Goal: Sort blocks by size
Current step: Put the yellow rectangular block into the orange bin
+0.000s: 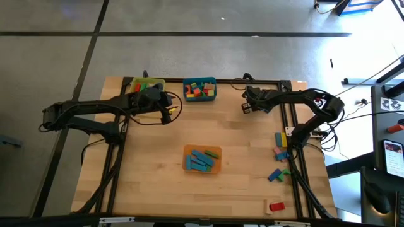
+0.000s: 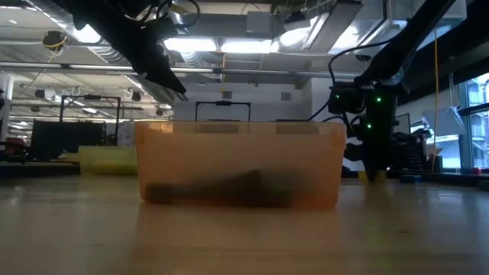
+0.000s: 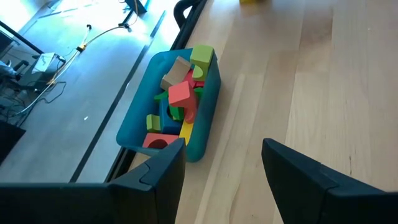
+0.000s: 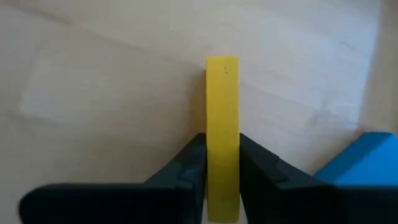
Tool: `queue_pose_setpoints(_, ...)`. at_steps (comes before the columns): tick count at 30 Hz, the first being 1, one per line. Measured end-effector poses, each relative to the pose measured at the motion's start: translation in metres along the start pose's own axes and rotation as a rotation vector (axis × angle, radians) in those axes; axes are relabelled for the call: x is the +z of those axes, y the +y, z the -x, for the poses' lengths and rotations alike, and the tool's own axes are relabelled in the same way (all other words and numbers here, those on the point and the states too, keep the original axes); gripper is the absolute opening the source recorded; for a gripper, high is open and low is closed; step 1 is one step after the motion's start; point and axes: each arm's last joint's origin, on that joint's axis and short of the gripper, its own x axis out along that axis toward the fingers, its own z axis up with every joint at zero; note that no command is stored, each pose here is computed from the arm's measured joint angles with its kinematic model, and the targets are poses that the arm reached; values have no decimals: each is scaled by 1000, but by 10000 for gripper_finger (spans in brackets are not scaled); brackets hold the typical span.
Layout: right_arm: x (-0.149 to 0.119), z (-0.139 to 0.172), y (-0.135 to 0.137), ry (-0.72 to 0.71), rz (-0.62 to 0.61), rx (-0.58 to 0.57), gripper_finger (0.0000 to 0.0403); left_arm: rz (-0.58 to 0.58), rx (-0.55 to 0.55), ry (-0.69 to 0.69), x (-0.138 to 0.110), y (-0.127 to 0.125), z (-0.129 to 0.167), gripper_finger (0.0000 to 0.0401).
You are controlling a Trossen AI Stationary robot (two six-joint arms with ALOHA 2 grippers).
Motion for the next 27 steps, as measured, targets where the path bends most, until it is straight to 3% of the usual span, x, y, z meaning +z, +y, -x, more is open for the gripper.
queue_pose_setpoints(12, -14, 12, 25, -31, 134, 65, 59, 0, 0, 0, 0, 0, 0, 196)
queue_pose_setpoints(17, -15, 28, 47, -29, 189, 196, 78, 0, 0, 0, 0, 0, 0, 196)
queue_pose_setpoints(27, -23, 86, 104, -141, 411, 422, 64, 0, 0, 0, 0, 0, 0, 196)
